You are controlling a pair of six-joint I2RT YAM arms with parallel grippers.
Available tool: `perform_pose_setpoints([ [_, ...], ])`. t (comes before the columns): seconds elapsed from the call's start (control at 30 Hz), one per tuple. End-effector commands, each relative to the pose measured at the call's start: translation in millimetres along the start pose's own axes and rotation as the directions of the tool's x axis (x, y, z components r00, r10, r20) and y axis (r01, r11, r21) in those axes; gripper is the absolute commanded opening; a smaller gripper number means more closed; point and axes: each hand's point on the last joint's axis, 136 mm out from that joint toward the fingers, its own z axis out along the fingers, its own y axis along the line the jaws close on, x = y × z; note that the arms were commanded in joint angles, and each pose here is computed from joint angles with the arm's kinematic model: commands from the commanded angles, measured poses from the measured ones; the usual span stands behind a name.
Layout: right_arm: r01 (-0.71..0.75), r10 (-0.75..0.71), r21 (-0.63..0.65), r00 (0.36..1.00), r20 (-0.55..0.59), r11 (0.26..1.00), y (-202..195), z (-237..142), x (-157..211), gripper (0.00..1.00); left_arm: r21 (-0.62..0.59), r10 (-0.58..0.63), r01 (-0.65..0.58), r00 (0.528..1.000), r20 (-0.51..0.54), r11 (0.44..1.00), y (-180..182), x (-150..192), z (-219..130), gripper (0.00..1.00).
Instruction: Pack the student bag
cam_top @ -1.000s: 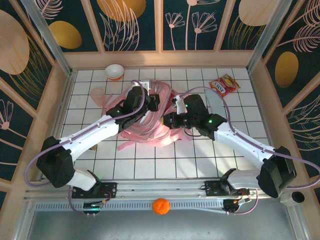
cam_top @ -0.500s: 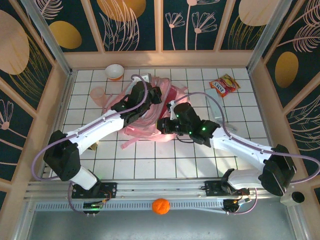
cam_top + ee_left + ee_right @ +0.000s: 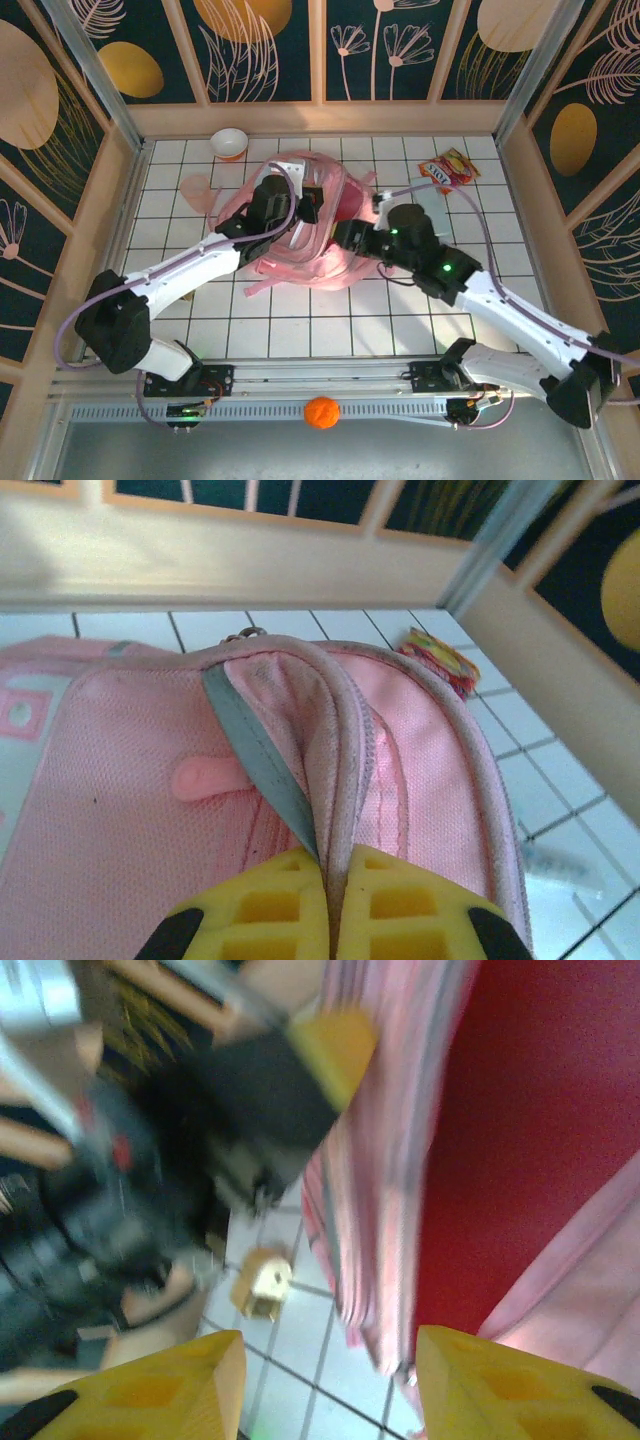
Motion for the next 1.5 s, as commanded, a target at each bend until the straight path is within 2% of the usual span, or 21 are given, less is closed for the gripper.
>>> perform_pose_setpoints([
  [0.0, -0.097, 0.1, -0.05, 0.994, 0.048, 0.994, -2, 2, -10, 0.51, 0.17, 0.21, -0.259, 0.942, 0.263, 0.951, -50, -67, -36, 0.0],
  [0.07, -0.125, 0.132, -0.101, 0.989, 0.063, 0.987, 5, 6, -15, 0.57, 0.186, 0.288, -0.343, 0.919, 0.269, 0.921, -56, -62, -39, 0.0],
  [0.2, -0.192, 0.208, -0.143, 0.972, 0.105, 0.971, 10, 12, -28, 0.7, 0.204, 0.37, -0.43, 0.887, 0.277, 0.879, -60, -54, -43, 0.0],
  [0.3, -0.281, 0.296, -0.119, 0.945, 0.139, 0.952, -1, 19, -34, 0.71, 0.239, 0.431, -0.495, 0.86, 0.273, 0.835, -67, -46, -46, 0.0],
  [0.37, -0.33, 0.35, -0.138, 0.923, 0.159, 0.934, -5, 22, -38, 0.71, 0.261, 0.503, -0.561, 0.825, 0.258, 0.786, -69, -34, -47, 0.0],
  [0.47, -0.37, 0.404, -0.194, 0.896, 0.183, 0.909, -3, 22, -43, 0.71, 0.236, 0.574, -0.619, 0.784, 0.235, 0.749, -62, -25, -48, 0.0],
  [0.63, -0.441, 0.473, -0.18, 0.855, 0.214, 0.879, -13, 21, -46, 0.73, 0.266, 0.65, -0.688, 0.725, 0.226, 0.675, -61, -6, -54, 0.0],
  [0.83, -0.522, 0.557, -0.201, 0.801, 0.219, 0.829, -22, 26, -46, 0.73, 0.359, 0.657, -0.693, 0.716, 0.236, 0.625, -69, 16, -61, 0.01],
  [1.0, -0.597, 0.61, -0.125, 0.771, 0.184, 0.792, -36, 42, -31, 0.73, 0.393, 0.664, -0.701, 0.704, 0.25, 0.595, -73, 24, -65, 0.03],
  [1.17, -0.616, 0.622, -0.085, 0.772, 0.132, 0.783, -37, 56, -20, 0.73, 0.403, 0.688, -0.716, 0.684, 0.243, 0.57, -72, 29, -63, 0.04],
  [1.23, -0.622, 0.626, -0.071, 0.769, 0.131, 0.78, -41, 60, -18, 0.67, 0.407, 0.69, -0.715, 0.684, 0.237, 0.569, -72, 30, -62, 0.09],
  [1.27, -0.627, 0.63, -0.067, 0.766, 0.131, 0.776, -42, 61, -17, 0.6, 0.409, 0.688, -0.71, 0.688, 0.231, 0.573, -71, 31, -62, 0.12],
  [1.3, -0.633, 0.635, -0.063, 0.761, 0.131, 0.771, -44, 62, -16, 0.47, 0.406, 0.678, -0.697, 0.702, 0.218, 0.591, -70, 31, -62, 0.18],
  [1.33, -0.638, 0.64, -0.062, 0.757, 0.131, 0.767, -45, 62, -15, 0.36, 0.401, 0.661, -0.675, 0.724, 0.197, 0.62, -68, 30, -61, 0.25],
  [1.37, -0.639, 0.641, -0.065, 0.756, 0.131, 0.767, -46, 62, -15, 0.3, 0.4, 0.643, -0.65, 0.746, 0.173, 0.646, -65, 31, -61, 0.32],
  [1.47, -0.627, 0.634, -0.097, 0.761, 0.135, 0.773, -44, 59, -17, 0.17, 0.365, 0.562, -0.55, 0.823, 0.082, 0.751, -53, 33, -65, 0.59],
])
